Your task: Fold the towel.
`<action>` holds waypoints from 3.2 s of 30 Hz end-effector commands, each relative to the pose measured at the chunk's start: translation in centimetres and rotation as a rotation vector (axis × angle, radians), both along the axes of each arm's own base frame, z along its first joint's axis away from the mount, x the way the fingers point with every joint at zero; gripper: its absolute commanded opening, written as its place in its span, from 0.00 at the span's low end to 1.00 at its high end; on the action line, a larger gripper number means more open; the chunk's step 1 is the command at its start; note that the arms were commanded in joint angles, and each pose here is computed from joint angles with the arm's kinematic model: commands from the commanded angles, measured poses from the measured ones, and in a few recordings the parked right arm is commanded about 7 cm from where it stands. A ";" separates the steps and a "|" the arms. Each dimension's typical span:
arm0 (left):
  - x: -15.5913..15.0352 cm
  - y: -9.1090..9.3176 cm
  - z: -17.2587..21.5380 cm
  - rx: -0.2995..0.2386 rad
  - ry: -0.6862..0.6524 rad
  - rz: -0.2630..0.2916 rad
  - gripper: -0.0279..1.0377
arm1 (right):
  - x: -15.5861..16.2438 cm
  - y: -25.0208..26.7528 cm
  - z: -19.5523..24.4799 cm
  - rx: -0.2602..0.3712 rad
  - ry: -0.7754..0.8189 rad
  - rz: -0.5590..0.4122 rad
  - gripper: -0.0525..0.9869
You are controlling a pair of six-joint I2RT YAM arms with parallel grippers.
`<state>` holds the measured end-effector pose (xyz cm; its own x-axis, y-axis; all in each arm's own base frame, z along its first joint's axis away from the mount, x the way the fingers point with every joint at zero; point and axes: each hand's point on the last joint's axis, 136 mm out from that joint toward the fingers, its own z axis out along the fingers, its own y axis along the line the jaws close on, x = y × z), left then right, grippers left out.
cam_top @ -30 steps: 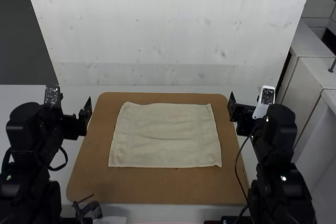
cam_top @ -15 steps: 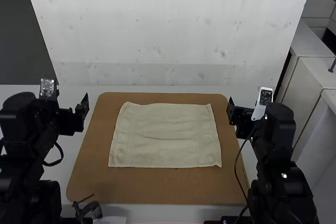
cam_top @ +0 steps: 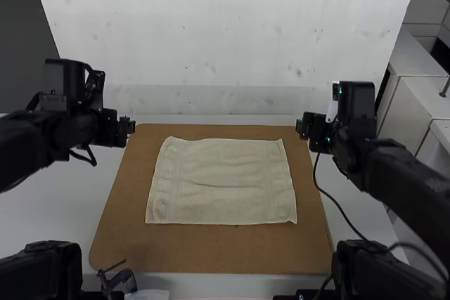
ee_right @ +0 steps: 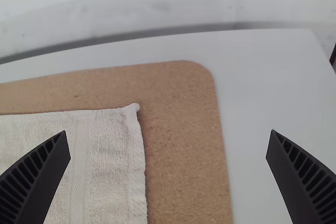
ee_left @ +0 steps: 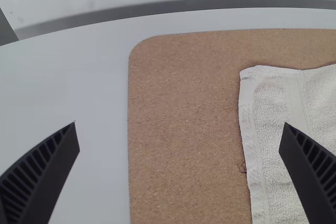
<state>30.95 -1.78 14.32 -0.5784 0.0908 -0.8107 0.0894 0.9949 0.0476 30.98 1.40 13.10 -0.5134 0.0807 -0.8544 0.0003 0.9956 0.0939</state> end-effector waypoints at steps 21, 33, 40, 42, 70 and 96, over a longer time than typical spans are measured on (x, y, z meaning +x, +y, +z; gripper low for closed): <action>5.8 -1.4 -3.0 -0.041 0.110 0.002 0.94 | 13.6 5.4 -12.2 -0.057 0.391 0.147 0.95; 5.6 -1.3 -4.5 -0.038 0.135 0.003 0.94 | 13.1 5.6 -17.0 -0.197 0.509 0.084 0.82; 5.9 -1.6 -6.2 -0.028 0.172 -0.002 0.94 | 12.6 5.6 -18.7 -0.230 0.554 0.046 0.13; 6.2 -1.9 -6.8 -0.018 0.190 -0.005 0.94 | 12.6 5.5 -19.0 -0.232 0.559 0.036 0.07; 14.1 -8.2 -15.1 0.063 0.423 -0.079 0.91 | 11.8 5.0 -20.2 -0.251 0.591 0.022 0.07; 14.0 -12.4 -9.7 -0.009 0.431 -0.178 0.04 | 14.3 5.2 -14.0 -0.230 0.412 -0.024 0.07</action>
<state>43.45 -13.26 0.58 -0.8822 0.2250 -0.4135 0.2612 0.9647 -0.0323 44.57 10.30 -2.18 -0.8375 -0.1016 -0.5369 -0.1134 0.9935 -0.0110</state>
